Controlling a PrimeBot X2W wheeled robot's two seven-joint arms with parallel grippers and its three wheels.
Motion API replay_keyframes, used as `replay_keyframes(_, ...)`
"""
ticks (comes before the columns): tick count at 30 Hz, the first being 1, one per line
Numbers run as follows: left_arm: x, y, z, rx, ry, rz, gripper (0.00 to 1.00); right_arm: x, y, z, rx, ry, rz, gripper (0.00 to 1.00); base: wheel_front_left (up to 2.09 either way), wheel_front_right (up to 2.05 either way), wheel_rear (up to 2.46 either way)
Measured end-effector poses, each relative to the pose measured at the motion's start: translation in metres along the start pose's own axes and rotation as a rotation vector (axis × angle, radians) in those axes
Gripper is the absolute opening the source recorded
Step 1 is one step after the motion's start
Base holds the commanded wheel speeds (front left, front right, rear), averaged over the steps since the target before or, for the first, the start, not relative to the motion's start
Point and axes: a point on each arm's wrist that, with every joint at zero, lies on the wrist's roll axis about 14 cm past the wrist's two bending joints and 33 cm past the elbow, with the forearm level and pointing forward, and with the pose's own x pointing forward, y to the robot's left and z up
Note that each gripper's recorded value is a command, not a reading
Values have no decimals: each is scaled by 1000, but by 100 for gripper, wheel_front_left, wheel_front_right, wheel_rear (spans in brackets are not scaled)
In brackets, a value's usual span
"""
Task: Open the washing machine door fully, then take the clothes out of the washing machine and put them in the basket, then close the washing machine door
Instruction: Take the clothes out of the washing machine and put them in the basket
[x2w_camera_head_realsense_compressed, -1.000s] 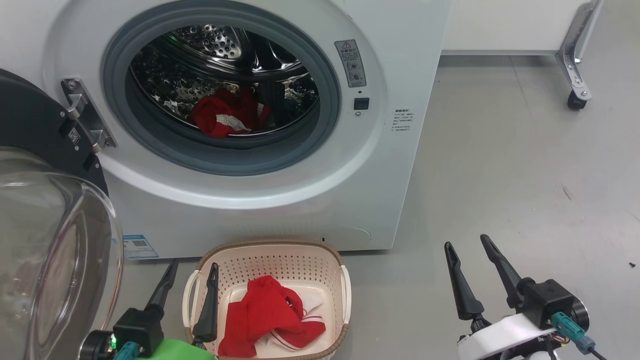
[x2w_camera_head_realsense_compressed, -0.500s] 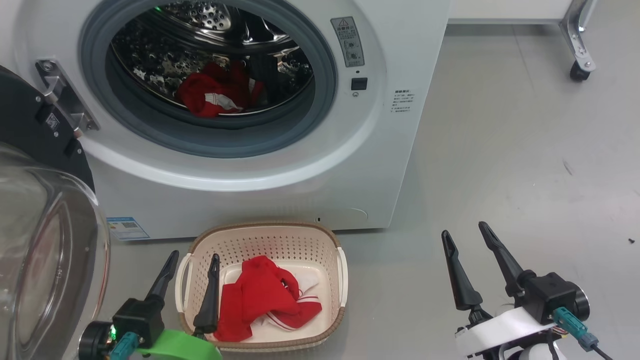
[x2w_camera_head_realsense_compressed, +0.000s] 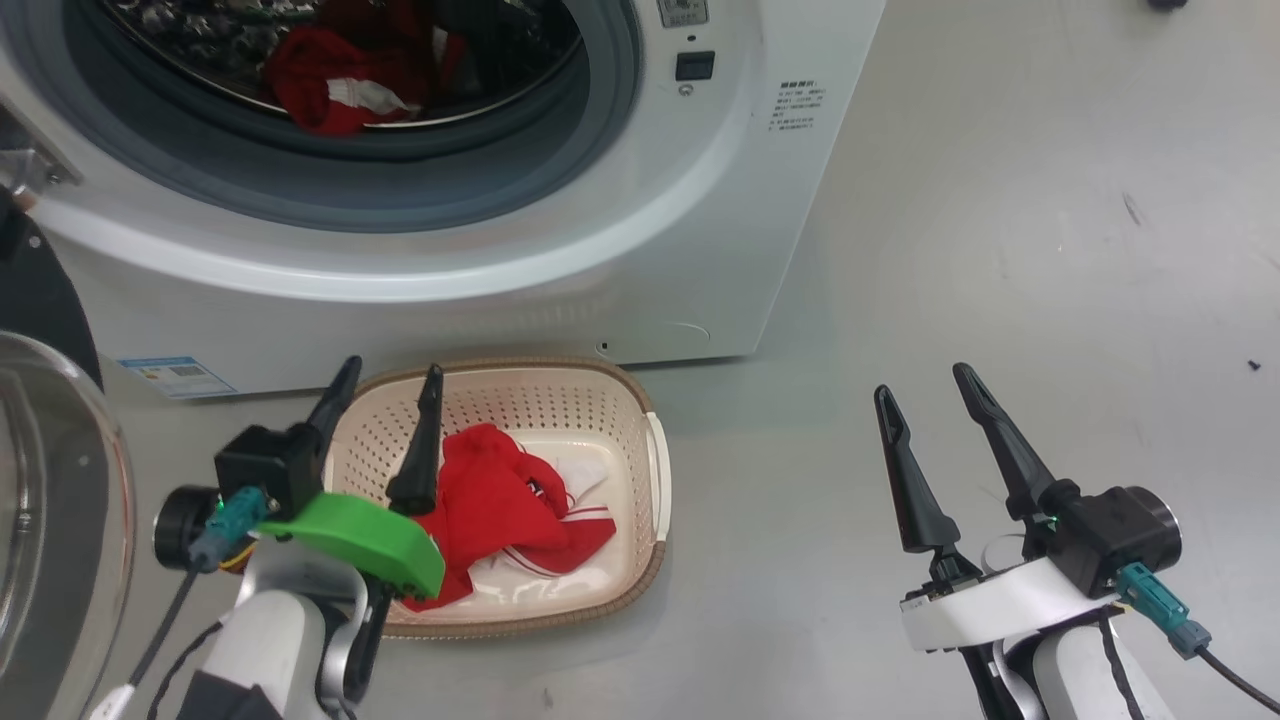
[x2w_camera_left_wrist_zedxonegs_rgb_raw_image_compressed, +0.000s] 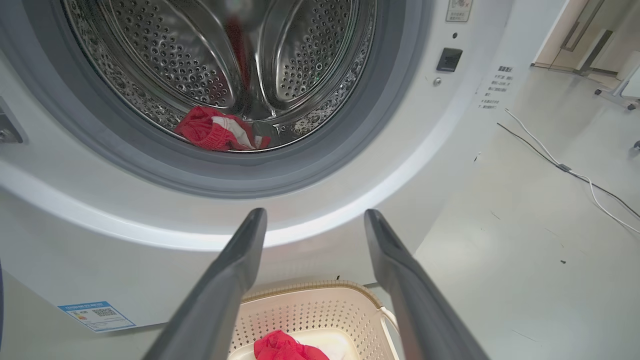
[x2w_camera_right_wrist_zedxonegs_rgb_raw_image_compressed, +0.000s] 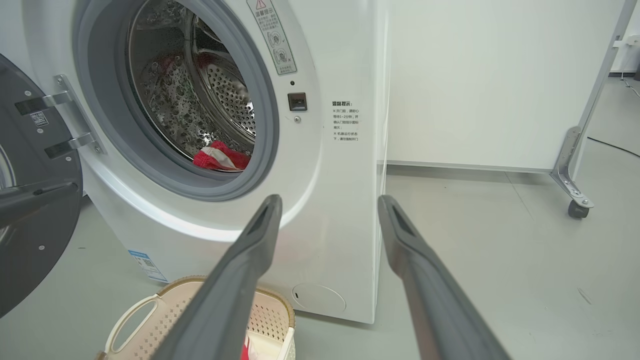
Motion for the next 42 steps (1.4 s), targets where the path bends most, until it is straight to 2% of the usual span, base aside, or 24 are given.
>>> replay_keyframes(8,47,11,-17,-53,88,12,100,18,-9,-7,18,8,-15,100,0,0,0)
replay_keyframes(14,91,28,-21,-53,138,19,100,30,-20,-17,37,22,-37,100,0,0,0)
replay_keyframes(30,197,59,-20,69,238,-2,100,47,-55,-43,106,68,-136,100,0,0,0)
replay_keyframes(42,250,47,-20,165,275,-67,100,44,-78,-53,102,98,-210,100,0,0,0)
